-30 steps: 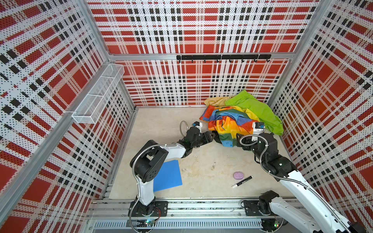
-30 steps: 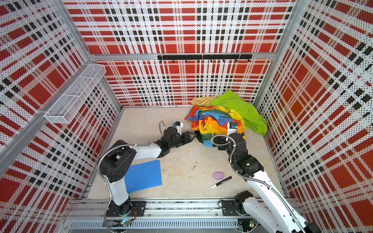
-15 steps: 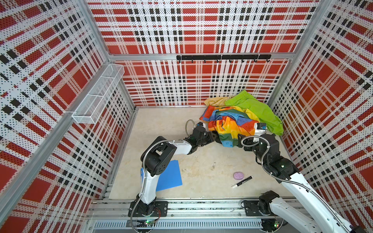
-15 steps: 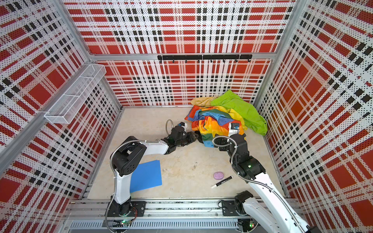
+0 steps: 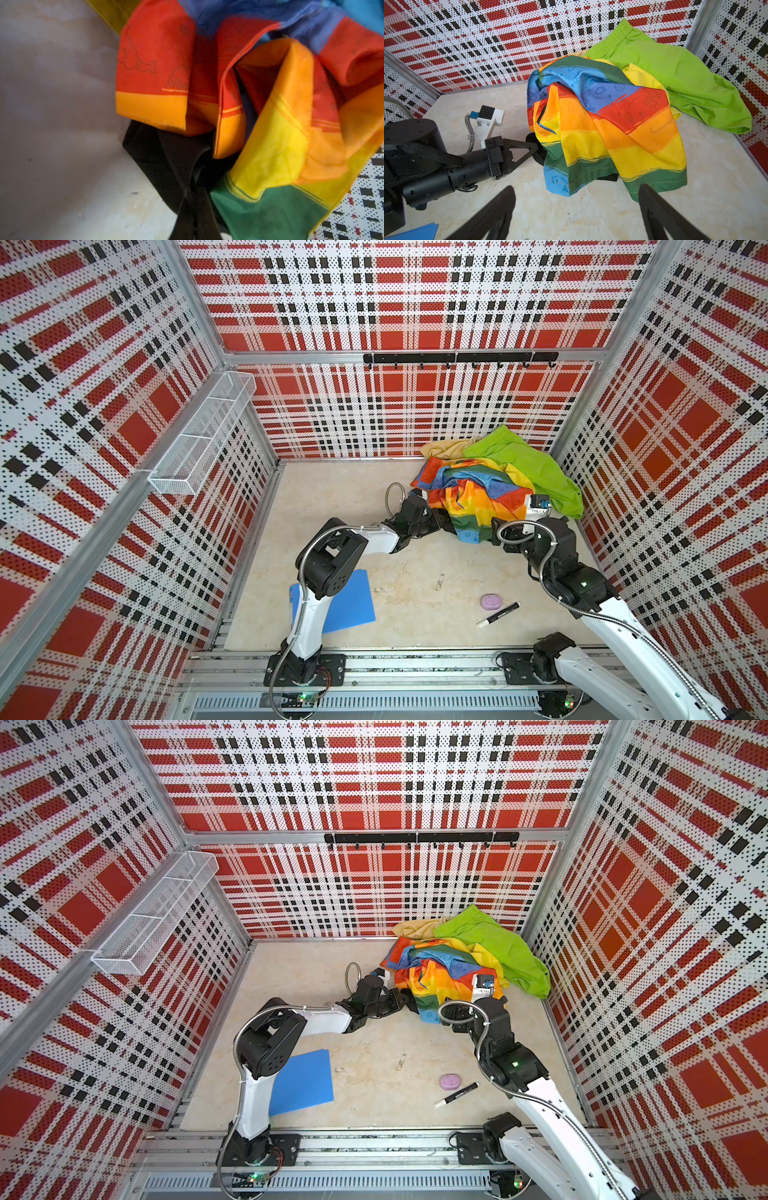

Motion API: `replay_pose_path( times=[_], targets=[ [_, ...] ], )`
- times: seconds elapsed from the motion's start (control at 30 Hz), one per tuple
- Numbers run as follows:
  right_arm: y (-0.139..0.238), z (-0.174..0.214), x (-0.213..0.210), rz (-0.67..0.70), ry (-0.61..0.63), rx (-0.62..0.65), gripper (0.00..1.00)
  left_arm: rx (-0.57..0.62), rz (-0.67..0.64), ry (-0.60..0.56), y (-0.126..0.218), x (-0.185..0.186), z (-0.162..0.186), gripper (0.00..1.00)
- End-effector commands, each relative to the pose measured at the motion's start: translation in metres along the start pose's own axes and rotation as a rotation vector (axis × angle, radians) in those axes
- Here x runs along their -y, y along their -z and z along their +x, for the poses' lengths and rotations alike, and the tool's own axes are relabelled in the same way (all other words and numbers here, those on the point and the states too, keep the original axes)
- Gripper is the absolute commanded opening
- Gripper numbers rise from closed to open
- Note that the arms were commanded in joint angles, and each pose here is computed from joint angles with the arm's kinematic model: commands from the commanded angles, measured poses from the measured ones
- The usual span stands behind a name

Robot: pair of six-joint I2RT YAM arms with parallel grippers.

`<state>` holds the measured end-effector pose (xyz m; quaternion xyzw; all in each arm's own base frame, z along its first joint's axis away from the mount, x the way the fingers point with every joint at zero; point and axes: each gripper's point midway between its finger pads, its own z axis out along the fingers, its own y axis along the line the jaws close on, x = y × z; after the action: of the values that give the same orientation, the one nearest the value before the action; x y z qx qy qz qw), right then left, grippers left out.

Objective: Pick out a specific cloth from the pile
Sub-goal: 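Grasp the black garment with the left gripper and lift it up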

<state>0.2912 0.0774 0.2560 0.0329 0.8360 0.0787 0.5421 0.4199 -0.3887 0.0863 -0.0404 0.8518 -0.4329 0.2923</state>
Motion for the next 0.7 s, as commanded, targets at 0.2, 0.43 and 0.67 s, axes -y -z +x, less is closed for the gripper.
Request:
replay_pose_path(
  times=[0.2, 0.43, 0.67],
  targets=[
    [0.002, -0.013, -0.003, -0.010, -0.029, 0.047, 0.98, 0.117, 0.165, -0.190, 0.044, 0.094, -0.051, 0.00],
    [0.000, -0.009, -0.002, -0.005, -0.035, 0.040, 0.98, 0.166, 0.312, -0.330, 0.062, 0.162, -0.073, 0.00],
    [-0.001, -0.006, 0.000, -0.002, -0.071, 0.043, 0.97, 0.225, 0.390, -0.417, 0.081, 0.201, -0.092, 0.00]
  ],
)
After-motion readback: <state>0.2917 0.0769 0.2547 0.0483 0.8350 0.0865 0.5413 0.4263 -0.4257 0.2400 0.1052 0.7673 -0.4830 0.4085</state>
